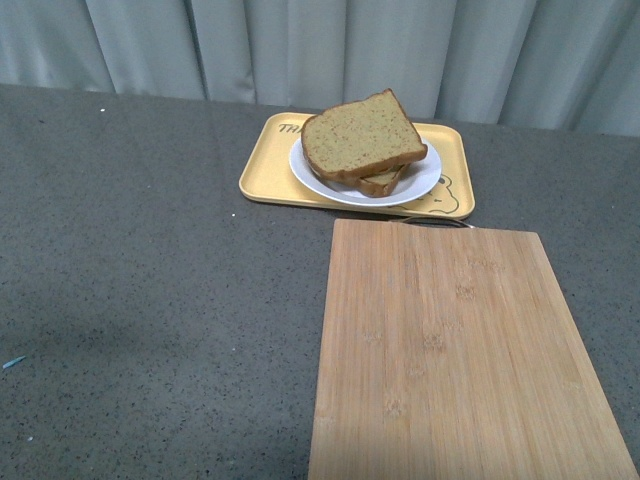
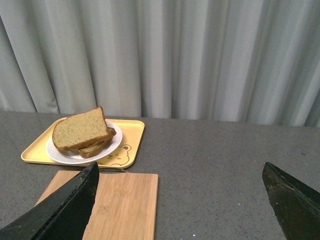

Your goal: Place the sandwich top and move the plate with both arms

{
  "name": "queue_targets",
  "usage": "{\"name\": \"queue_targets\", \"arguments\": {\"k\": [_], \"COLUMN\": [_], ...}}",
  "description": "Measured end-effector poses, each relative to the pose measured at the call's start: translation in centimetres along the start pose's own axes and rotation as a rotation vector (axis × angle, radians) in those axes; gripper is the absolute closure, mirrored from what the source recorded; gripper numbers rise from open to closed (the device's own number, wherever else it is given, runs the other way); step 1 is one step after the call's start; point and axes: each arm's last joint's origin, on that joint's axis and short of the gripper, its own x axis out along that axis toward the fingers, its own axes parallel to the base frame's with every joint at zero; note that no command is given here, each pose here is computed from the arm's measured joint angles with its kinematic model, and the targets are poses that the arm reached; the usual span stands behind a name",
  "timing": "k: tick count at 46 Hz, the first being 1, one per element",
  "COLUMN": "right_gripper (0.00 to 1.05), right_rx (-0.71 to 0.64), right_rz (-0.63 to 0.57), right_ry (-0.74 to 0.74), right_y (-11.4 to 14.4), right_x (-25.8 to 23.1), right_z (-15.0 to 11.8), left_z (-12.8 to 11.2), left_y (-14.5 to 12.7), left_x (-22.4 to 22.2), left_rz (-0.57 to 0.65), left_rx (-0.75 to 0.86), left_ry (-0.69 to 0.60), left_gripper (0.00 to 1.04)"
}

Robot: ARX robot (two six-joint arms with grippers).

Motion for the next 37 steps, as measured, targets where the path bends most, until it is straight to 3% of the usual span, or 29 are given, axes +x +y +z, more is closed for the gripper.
{"name": "queue_targets", "arguments": {"k": [15, 37], "right_gripper": [0.09, 0.09], "right_rx": [0.000, 0.000], "right_rz": [0.000, 0.000], "right_ry": [0.000, 0.000], "right_y": [0.0, 0.0], "right_x": [0.0, 0.0], "right_z": [0.0, 0.0], "left_z": [0.8, 1.2], "left_y": [2.0, 2.0], "left_x": [-5.0, -8.4], "left_rz": [0.004, 0.000], "left_rx": [0.004, 0.004], "left_ry": [-0.014, -0.032], "left_gripper": [1.01, 1.01]}}
